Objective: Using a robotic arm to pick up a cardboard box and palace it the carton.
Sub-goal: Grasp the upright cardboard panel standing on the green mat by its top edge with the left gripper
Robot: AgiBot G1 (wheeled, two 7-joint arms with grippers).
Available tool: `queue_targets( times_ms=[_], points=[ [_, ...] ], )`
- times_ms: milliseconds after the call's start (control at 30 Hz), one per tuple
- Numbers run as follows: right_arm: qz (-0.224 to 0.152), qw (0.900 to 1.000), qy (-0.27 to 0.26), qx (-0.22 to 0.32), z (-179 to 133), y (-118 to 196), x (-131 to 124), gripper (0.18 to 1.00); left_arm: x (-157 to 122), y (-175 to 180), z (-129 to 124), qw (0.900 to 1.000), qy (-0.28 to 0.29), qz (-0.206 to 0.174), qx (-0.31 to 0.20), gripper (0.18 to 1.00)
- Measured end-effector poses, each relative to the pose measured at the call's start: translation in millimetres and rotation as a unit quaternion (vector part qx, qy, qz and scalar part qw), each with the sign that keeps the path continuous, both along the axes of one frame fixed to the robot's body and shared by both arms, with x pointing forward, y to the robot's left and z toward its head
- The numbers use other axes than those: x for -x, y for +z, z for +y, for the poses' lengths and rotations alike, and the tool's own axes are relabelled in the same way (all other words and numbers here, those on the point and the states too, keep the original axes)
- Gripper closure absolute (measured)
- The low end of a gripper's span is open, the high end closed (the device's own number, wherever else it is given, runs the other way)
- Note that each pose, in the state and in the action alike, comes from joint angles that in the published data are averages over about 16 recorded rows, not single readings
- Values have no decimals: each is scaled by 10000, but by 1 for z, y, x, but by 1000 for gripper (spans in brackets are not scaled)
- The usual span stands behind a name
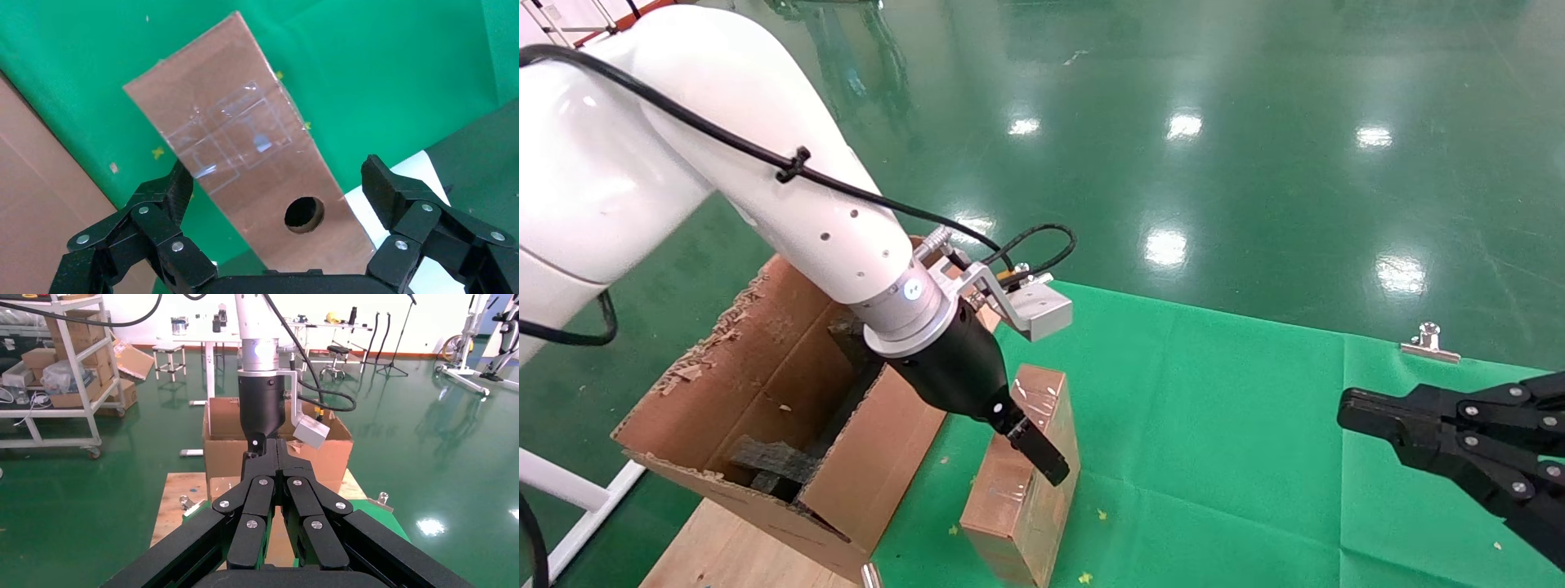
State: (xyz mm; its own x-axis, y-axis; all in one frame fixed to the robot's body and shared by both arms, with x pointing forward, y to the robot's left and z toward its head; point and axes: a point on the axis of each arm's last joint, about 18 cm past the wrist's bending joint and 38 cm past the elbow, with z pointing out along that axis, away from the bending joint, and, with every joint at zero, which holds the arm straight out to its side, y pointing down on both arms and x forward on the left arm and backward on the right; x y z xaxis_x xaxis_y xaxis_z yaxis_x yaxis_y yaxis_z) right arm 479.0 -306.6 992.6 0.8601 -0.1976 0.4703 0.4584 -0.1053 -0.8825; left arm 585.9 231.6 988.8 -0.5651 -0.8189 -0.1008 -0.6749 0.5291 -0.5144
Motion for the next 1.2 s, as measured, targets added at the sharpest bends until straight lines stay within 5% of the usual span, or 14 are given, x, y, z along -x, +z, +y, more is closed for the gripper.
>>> queue_targets(
  times_ms=[400, 700, 1200],
  points=[
    [0, 10000, -1, -1, 0, 0, 0, 927, 0, 0, 0, 10000, -5, 5, 10, 200],
    [0, 10000, -1, -1, 0, 0, 0, 781, 0, 0, 0, 10000, -7, -5, 24, 273],
    [0, 10000, -1, -1, 0, 0, 0, 442, 3, 16, 10, 9995, -33, -298, -100, 580]
  ],
)
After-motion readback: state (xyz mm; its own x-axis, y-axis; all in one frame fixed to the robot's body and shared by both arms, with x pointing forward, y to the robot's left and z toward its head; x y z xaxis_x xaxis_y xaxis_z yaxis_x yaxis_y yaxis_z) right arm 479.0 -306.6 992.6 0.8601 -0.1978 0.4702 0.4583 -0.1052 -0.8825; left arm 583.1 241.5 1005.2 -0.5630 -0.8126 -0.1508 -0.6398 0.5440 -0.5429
